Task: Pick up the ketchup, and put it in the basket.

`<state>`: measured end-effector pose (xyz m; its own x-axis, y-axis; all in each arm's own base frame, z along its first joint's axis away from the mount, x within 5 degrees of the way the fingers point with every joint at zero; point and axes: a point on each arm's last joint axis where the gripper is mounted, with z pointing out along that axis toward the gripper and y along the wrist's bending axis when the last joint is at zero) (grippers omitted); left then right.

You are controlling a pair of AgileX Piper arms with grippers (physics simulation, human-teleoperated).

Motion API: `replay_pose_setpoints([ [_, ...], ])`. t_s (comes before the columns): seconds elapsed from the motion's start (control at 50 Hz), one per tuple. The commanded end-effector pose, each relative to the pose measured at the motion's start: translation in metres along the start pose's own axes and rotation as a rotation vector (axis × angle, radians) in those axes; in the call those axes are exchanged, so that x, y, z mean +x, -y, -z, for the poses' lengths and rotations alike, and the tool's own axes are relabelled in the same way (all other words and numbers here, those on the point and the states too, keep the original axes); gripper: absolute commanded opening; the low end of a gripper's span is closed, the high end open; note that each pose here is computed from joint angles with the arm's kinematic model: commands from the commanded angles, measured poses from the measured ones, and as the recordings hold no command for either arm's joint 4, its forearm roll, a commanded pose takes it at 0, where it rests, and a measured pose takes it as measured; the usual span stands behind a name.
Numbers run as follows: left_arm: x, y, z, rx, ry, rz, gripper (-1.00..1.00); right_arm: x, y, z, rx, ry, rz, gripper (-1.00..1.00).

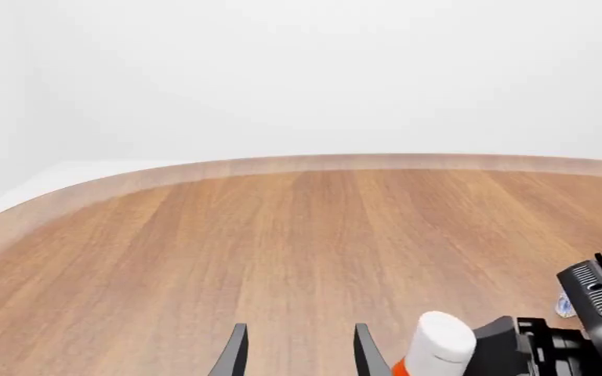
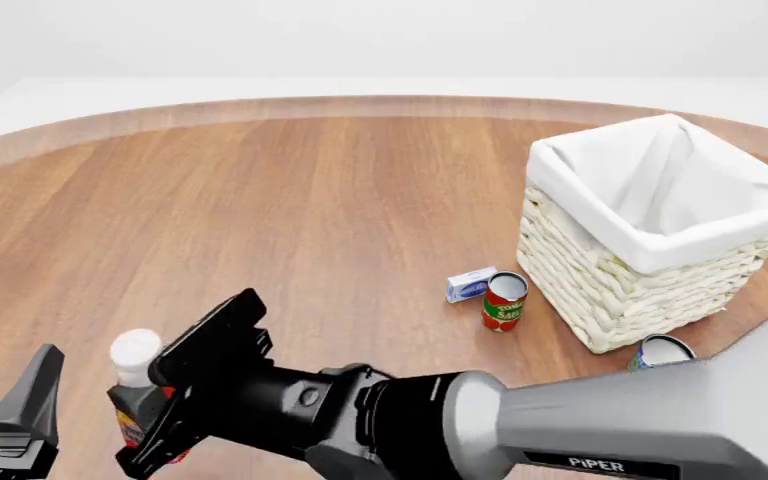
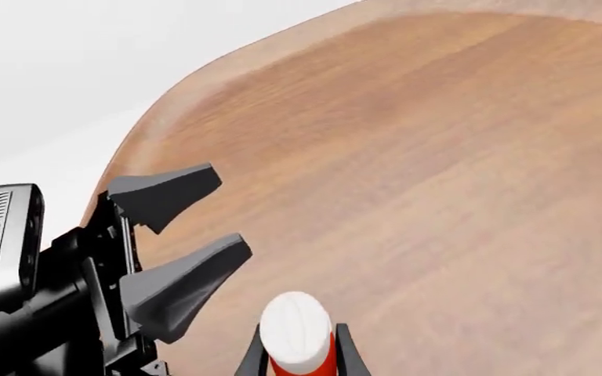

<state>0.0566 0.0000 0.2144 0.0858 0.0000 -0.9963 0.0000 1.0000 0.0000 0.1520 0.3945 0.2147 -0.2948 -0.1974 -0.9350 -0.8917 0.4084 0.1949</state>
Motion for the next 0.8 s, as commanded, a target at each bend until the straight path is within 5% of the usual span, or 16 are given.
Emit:
replay_pose_setpoints([
  [0.02, 0.000, 0.000, 0.000, 0.000, 0.000, 0.000, 1.00, -0.022, 0.023, 0.011, 0.051, 0.057, -0.022, -1.00],
  [0.8, 0.000, 0.000, 0.000, 0.000, 0.000, 0.000, 1.00, -0.076, 0.105, 0.077, 0.257, 0.281, -0.051, -1.00],
])
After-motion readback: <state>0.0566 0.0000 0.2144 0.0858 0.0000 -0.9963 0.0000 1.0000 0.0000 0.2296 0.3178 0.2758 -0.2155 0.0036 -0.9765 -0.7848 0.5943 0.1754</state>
